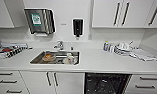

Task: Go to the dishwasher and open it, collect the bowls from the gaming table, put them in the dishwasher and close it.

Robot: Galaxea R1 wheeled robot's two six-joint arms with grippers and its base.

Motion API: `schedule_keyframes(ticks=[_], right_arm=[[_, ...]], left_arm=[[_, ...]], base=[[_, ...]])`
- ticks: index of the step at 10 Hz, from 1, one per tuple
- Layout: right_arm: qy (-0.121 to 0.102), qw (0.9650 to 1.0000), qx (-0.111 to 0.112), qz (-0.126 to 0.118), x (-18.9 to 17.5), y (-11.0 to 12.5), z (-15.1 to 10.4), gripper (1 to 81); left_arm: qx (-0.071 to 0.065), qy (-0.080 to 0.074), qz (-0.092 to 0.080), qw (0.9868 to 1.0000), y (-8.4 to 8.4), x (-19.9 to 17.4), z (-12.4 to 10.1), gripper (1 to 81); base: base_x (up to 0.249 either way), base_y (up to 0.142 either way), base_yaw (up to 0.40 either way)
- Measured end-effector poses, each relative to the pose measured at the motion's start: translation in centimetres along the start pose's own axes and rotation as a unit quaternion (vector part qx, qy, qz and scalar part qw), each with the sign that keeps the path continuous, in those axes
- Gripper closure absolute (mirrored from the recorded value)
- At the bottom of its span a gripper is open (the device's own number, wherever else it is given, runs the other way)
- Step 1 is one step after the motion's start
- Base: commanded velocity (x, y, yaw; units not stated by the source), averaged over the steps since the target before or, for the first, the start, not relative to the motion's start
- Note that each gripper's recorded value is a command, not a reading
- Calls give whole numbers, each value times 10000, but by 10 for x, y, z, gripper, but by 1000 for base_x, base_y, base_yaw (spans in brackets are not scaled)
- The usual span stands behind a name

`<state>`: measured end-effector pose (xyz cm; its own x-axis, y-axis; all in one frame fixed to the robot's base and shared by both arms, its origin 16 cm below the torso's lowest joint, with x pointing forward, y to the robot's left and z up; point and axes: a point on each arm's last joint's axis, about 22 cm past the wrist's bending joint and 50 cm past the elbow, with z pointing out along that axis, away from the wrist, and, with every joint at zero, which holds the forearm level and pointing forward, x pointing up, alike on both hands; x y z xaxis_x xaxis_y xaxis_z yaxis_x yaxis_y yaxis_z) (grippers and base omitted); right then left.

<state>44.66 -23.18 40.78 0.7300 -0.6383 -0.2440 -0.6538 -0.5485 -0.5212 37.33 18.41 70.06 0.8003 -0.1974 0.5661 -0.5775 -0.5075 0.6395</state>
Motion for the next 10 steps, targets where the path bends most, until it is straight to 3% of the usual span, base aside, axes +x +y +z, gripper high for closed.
schedule_keyframes(ticks=[1, 2, 4, 6, 7, 9, 10], right_arm=[[-309, 9990, -324, 68, -32, 32, 9, 10], [-449, 9974, -540, 144, -49, 57, 13, 10], [-199, 9985, -500, 51, -26, 50, 13, 10], [-228, 9983, -536, -46, -33, 55, 21, 10], [-236, 9980, -559, -155, -35, 59, 22, 10], [-214, 9962, -599, -597, -33, 71, 19, 10], [-209, 9926, -557, -1057, -37, 77, 21, 10]], left_arm=[[7, -23, -6, 10000, -1, -5, 1, 10], [0, -73, -45, 10000, 0, -12, 2, 10], [-12, -136, -114, 9998, 2, -25, 3, 10], [153, -167, -163, 9996, -17, -33, 6, 10], [230, -193, -234, 9993, -28, -40, 10, 10], [378, -357, -459, 9976, -49, -67, 20, 10], [536, -425, -568, 9960, -67, -81, 22, 10]], base=[[-93, 0, 0], [-93, 0, 0], [0, 0, 0], [0, 0, 0], [0, 0, 0], [0, 0, 0], [0, 0, 0]])
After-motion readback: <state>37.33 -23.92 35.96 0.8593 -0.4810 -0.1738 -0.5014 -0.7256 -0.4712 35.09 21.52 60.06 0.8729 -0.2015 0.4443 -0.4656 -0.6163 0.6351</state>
